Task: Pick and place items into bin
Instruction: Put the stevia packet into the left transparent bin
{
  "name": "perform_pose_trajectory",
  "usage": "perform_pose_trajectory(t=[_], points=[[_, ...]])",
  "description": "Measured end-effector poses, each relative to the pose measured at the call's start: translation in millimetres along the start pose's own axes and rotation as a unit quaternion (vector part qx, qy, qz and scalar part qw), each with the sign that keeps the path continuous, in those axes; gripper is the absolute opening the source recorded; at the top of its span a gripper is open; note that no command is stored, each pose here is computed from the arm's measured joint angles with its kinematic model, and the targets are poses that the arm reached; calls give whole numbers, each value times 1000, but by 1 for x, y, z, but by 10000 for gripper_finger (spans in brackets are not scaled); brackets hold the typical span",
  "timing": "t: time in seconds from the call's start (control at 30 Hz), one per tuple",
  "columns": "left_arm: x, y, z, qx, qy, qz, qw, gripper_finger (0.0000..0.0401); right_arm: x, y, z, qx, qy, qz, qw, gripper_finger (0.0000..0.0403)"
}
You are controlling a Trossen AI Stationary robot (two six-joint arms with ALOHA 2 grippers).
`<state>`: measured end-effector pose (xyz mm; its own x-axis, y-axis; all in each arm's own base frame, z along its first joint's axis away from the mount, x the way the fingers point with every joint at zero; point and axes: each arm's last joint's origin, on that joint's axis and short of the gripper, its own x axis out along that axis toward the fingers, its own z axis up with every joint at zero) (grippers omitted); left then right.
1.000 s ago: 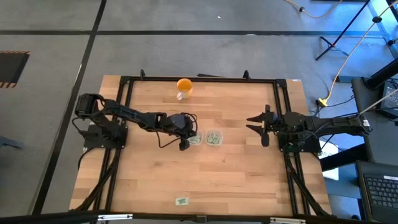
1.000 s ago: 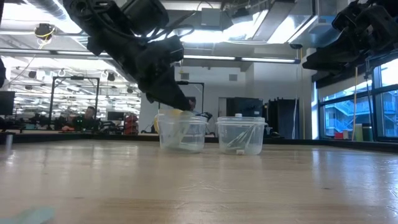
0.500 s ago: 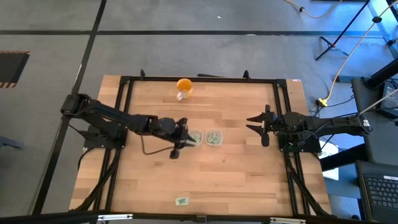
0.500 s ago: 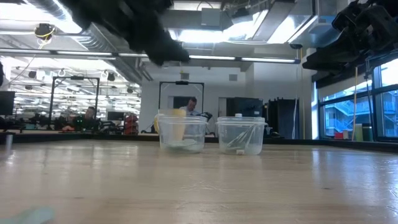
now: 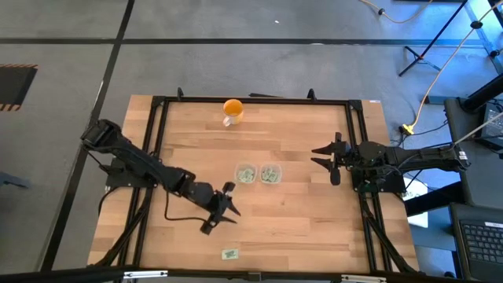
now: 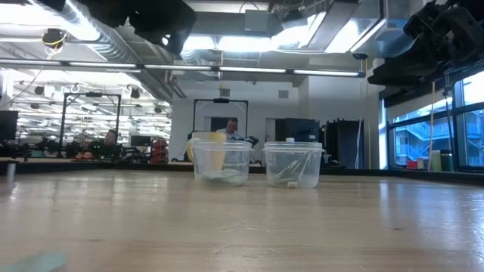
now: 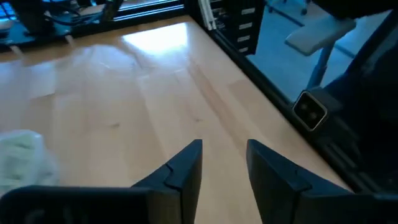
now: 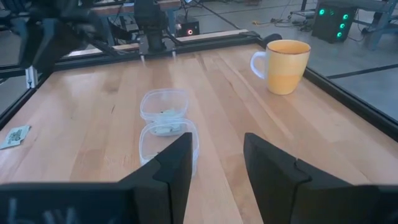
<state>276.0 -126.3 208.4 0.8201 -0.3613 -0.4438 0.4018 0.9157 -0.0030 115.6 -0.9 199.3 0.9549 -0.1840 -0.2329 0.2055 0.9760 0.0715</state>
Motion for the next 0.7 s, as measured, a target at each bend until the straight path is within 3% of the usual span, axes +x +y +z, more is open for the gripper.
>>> perform_pose_trajectory(t=[0.27,0.4,0.7], points=[[33,-26,-25,-22,19,-41,999,140,0,0,0,13,0,0,1000,148],[54,-33,-41,-62,54,-57,995,135,0,0,0,24,0,0,1000,148],[91,-49,-44,-54,132,-89,986,135,0,0,0,26,0,0,1000,148]])
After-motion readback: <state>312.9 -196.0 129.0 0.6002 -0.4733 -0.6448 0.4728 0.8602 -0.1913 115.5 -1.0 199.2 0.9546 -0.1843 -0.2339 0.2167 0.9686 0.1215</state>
